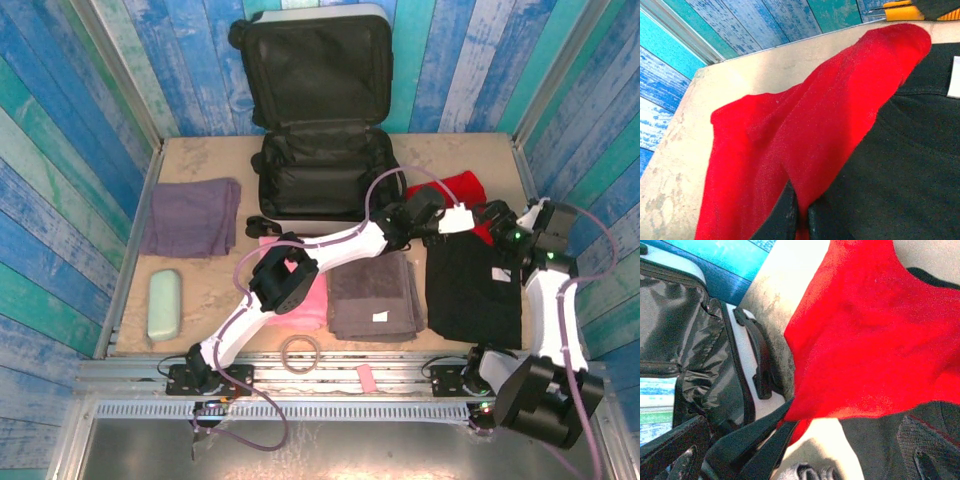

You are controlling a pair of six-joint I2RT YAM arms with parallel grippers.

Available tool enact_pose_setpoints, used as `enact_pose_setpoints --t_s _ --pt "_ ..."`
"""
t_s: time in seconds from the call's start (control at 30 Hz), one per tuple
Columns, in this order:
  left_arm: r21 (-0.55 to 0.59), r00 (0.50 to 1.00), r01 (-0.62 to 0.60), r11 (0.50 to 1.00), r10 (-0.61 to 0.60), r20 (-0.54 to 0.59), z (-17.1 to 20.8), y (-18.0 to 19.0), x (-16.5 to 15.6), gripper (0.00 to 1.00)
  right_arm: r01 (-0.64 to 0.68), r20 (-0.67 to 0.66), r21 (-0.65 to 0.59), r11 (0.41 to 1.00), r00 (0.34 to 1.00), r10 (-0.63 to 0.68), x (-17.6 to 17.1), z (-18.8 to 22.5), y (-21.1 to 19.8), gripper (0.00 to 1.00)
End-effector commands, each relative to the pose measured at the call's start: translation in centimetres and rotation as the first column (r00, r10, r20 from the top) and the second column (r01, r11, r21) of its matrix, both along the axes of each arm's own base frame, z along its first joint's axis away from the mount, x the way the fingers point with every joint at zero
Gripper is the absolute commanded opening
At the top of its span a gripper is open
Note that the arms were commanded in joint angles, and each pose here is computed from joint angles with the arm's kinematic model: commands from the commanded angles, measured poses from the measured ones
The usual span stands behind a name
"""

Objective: Pack the luggage

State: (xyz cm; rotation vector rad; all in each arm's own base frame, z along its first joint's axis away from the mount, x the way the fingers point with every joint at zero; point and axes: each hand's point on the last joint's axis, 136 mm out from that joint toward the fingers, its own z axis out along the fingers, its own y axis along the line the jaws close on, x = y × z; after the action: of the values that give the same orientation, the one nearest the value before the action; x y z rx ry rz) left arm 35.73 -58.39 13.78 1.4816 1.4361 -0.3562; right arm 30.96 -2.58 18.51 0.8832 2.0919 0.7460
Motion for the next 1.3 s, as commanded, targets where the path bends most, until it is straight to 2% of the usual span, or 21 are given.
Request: enact_pose_setpoints --t_s 0.0,0.2,0.37,0.5,0.63,0.87,1.27 --pt "-0.006 0.999 0.024 1.000 -0.024 -0.038 -3.1 -0.9 -1.1 0.00 0.054 -0.101 0.113 0.992 0.994 -0.042 -2.7 -2.2 1.3 1.00" --pt "-0.023 0.998 0.034 0.999 -0.035 -0.054 -2.8 -0.6 -1.9 0.00 0.176 -0.117 0.289 0.941 0.982 -0.147 -4.0 -2.7 1.2 1.00" --pt "-0.036 0.998 0.039 0.999 -0.041 -0.056 -2.5 -0.5 -2.2 0.00 0.241 -0.152 0.475 0.846 0.970 -0.191 -3.7 -4.3 1.9 1.00" --pt "-0.042 0.997 0.043 0.998 -0.045 -0.060 -2.2 -0.5 -2.4 0.00 0.237 -0.163 0.579 0.780 0.971 -0.174 -3.4 -5.4 2.8 1.00" --pt "-0.056 0.996 0.057 0.997 -0.061 -0.065 -1.8 -0.8 -2.8 0.00 0.257 -0.175 0.616 0.745 0.966 -0.189 -3.4 -6.0 2.9 1.00" --pt "-0.074 0.993 0.085 0.994 -0.090 -0.072 -1.4 -1.3 -3.6 0.00 0.299 -0.196 0.613 0.732 0.954 -0.226 -2.5 -6.8 2.4 1.00" --pt "-0.081 0.988 0.117 0.990 -0.124 -0.089 -0.8 -1.3 -4.9 0.00 0.383 -0.261 0.527 0.759 0.923 -0.284 -0.5 -9.6 2.1 0.99"
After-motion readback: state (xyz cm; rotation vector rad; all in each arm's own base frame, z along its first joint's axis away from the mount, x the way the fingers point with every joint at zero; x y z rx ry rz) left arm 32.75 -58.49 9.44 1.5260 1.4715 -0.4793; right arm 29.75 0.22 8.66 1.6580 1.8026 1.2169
